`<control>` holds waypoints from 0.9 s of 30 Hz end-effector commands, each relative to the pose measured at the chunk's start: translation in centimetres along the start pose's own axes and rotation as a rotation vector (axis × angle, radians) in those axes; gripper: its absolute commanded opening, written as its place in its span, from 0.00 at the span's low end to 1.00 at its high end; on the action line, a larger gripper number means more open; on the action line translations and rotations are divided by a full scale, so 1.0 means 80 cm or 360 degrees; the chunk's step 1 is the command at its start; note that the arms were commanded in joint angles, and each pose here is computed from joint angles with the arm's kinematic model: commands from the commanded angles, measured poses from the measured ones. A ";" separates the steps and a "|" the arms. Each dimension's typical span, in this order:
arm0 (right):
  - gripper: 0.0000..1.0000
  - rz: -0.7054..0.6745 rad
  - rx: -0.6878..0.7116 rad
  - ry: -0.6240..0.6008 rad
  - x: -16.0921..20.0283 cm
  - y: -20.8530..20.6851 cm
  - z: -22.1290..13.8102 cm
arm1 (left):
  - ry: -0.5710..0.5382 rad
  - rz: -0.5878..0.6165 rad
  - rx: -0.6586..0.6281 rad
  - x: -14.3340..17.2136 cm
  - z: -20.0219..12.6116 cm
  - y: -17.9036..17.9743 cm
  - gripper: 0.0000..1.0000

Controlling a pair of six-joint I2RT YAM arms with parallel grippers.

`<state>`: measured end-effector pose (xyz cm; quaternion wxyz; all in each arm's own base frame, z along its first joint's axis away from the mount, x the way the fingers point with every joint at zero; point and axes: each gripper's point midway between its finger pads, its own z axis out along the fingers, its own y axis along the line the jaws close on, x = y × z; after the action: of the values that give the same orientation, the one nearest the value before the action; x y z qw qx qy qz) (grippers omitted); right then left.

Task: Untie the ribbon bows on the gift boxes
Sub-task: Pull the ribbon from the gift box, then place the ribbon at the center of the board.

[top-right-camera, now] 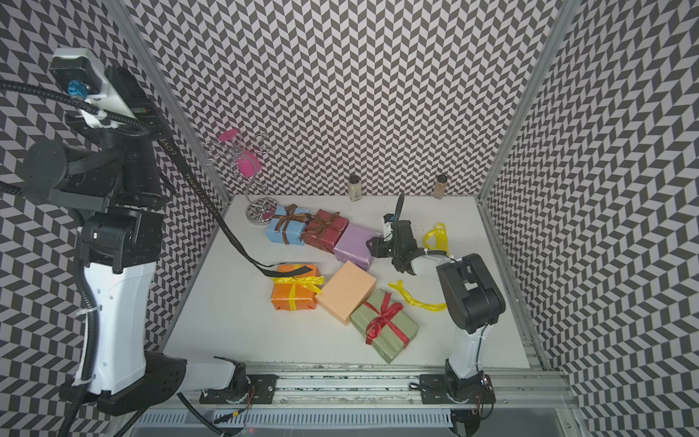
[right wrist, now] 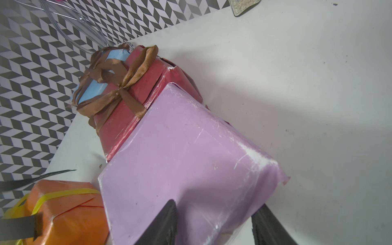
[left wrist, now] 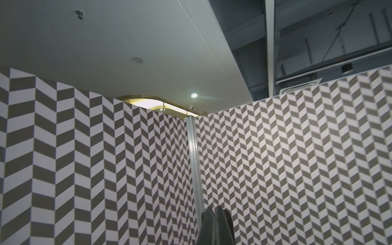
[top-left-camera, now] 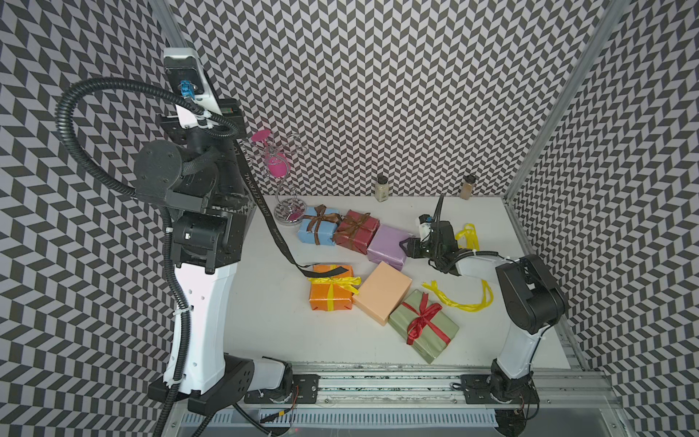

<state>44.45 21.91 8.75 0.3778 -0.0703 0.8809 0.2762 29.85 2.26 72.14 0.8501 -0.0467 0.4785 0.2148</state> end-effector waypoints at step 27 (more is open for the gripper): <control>0.56 -0.0131 0.0082 0.0012 -0.014 0.021 -0.064 | 0.1363 -0.0299 0.0400 0.550 -0.030 -0.063 0.00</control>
<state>41.75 20.24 11.37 0.3654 -0.0843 0.8958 0.2386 48.61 12.36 35.71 0.6005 -0.0778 0.7899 0.0968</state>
